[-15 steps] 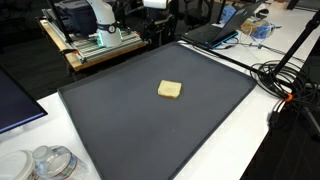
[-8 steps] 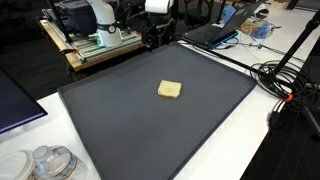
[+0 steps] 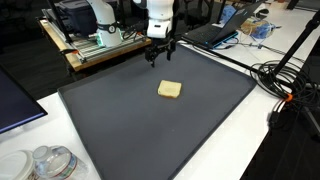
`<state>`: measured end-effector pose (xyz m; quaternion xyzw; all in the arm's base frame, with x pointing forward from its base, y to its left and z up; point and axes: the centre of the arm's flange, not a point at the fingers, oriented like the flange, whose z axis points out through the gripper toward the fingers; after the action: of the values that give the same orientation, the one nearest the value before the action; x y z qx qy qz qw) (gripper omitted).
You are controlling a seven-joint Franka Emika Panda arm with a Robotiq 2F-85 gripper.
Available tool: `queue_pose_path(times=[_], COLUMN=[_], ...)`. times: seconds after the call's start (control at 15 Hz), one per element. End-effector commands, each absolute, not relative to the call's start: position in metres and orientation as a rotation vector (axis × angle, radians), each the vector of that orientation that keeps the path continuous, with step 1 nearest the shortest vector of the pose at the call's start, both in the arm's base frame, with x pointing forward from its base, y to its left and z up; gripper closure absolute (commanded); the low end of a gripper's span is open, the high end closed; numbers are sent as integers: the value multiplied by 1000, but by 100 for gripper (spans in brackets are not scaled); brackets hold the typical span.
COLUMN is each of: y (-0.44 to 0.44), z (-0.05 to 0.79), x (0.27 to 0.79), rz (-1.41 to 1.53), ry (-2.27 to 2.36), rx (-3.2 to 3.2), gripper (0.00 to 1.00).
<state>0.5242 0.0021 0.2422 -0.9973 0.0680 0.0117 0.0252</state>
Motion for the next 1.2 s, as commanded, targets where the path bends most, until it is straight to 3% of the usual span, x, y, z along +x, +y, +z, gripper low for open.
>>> queue_pose_path(times=[0.0, 1.13], y=[11, -13], z=[211, 154], x=[522, 572], rz=[29, 58], ry=[270, 339], rx=[-3064, -3093], gripper=[0, 0])
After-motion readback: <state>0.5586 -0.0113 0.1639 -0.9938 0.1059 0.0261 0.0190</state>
